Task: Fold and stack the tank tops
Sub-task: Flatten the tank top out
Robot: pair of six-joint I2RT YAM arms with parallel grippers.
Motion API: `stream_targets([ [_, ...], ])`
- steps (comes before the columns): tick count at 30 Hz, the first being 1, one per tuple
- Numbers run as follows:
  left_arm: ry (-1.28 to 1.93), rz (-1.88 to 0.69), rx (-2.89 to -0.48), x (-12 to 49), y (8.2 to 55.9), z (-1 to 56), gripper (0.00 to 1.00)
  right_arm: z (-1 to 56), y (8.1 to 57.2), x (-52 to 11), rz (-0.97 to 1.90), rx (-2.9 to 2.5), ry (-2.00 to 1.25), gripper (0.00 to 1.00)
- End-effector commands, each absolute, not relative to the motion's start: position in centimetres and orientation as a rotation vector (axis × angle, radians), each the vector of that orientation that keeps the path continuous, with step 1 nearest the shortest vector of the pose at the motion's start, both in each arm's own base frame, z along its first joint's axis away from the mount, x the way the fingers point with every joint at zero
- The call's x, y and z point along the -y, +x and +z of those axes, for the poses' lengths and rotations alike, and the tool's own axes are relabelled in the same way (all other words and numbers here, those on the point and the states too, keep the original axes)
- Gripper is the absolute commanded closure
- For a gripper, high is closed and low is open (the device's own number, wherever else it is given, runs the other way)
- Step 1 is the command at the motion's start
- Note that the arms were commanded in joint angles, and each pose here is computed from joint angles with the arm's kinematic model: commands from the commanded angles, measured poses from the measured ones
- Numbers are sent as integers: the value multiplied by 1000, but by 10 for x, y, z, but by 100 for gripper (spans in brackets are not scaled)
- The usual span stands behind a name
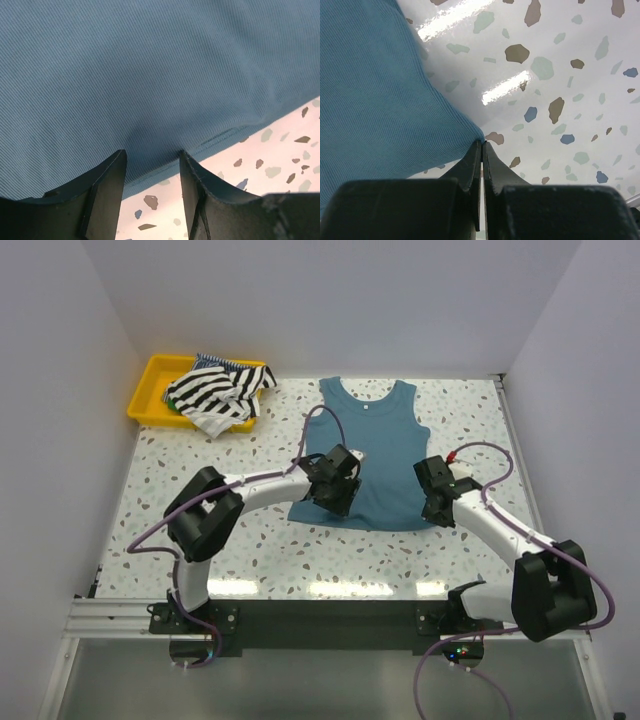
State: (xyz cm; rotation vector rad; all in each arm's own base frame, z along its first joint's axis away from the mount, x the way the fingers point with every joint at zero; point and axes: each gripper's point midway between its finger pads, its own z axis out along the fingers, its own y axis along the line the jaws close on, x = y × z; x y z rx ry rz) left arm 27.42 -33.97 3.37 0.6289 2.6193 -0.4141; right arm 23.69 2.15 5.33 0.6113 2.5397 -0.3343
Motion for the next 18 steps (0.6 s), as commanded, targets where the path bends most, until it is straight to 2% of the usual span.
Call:
stream_targets([
  [1,627,-369,-2577,346,291,40,48,61,246,-24,-317,-2530,609,100],
  [6,633,-368,-2585,347,291,36,57,60,246,-23,-329,-2530,603,100],
  [14,685,-430,-2588,353,286,50,96,59,246,-11,-426,-2535,594,100],
  [18,773,-561,-2606,362,272,63,100,61,247,-6,-441,-2539,615,100],
])
